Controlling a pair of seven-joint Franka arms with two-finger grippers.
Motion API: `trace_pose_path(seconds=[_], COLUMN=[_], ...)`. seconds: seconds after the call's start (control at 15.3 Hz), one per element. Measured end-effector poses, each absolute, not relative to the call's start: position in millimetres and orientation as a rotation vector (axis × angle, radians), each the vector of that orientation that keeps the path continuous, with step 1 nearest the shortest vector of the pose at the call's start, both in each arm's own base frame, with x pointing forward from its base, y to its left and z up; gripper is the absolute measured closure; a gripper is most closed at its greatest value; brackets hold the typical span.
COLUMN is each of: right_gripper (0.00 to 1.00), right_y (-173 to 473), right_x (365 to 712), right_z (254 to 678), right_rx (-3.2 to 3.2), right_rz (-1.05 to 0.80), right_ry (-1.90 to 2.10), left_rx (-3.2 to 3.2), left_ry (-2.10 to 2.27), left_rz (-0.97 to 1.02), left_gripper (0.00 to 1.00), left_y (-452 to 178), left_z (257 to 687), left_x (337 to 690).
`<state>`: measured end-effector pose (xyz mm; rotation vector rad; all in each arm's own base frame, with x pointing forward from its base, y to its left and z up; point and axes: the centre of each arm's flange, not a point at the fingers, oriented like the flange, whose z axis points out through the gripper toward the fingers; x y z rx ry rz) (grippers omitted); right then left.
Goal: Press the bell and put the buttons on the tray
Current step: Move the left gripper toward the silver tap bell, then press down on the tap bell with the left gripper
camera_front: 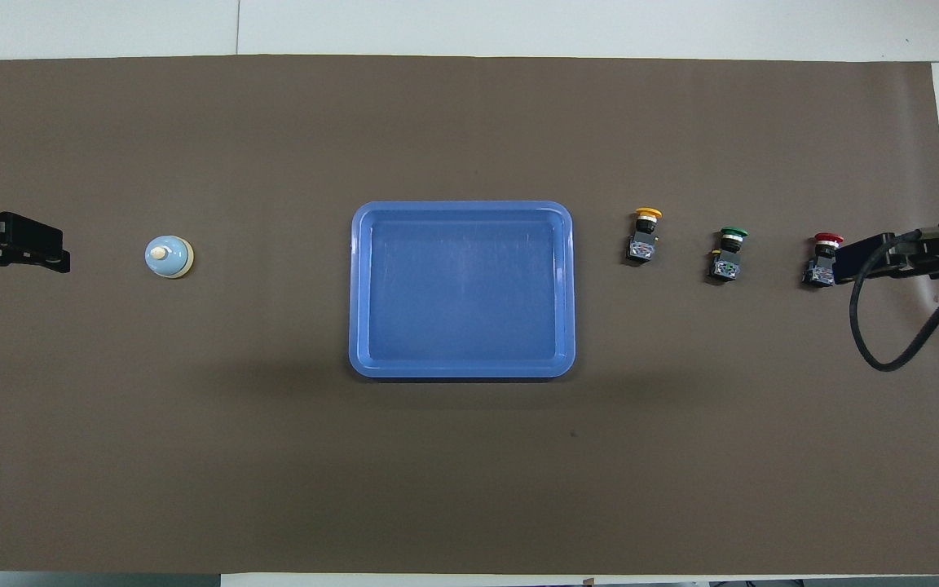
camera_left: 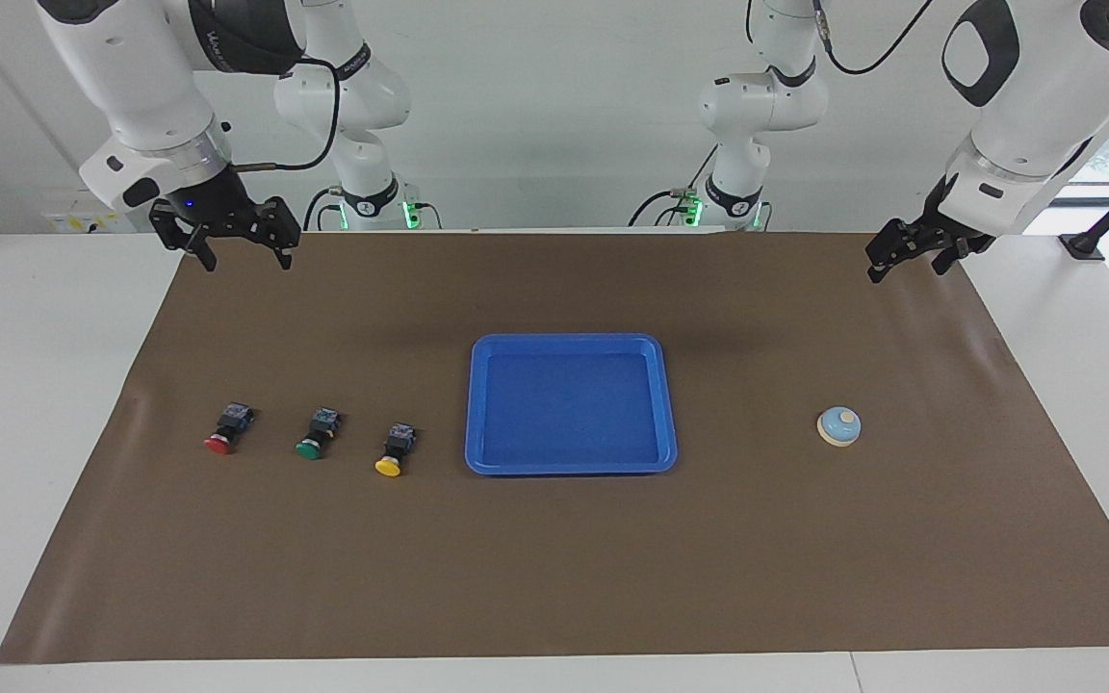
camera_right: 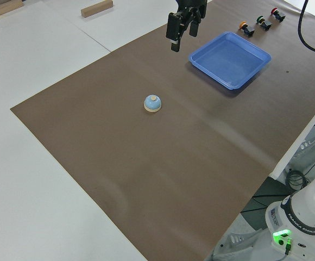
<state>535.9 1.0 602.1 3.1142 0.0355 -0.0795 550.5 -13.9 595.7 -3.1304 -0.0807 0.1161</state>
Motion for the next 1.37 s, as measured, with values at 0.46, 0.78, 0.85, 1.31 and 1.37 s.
trace_pose_path(seconds=[0.46, 0.78, 0.85, 1.31, 1.37], right_gripper=[0.0, 0.0, 0.0, 0.0, 0.0], right_y=[1.0, 1.0, 1.0, 1.0, 1.0], right_x=[535.9, 535.9, 535.9, 535.9, 535.9], right_z=[602.1, 602.1, 602.1, 602.1, 602.1], right_rx=[3.114, 3.114, 3.114, 3.114, 3.114], right_rz=[-0.079, -0.079, -0.079, -0.079, -0.079], right_ry=[0.035, 0.035, 0.035, 0.035, 0.035], left_rx=[-3.133, -3.139, -3.14, -3.14, -3.139], left_ry=[-0.027, -0.037, -0.043, -0.066, -0.069], left_rz=[0.073, -0.047, -0.066, -0.063, -0.049], left_gripper=[0.07, 0.61, 0.72, 0.99, 0.99], left_y=[-33.0, -29.8, -28.0, -20.8, -19.5], left_z=[594.5, 559.9, 546.6, 421.5, 410.6], left_x=[552.9, 569.5, 577.5, 626.9, 625.0])
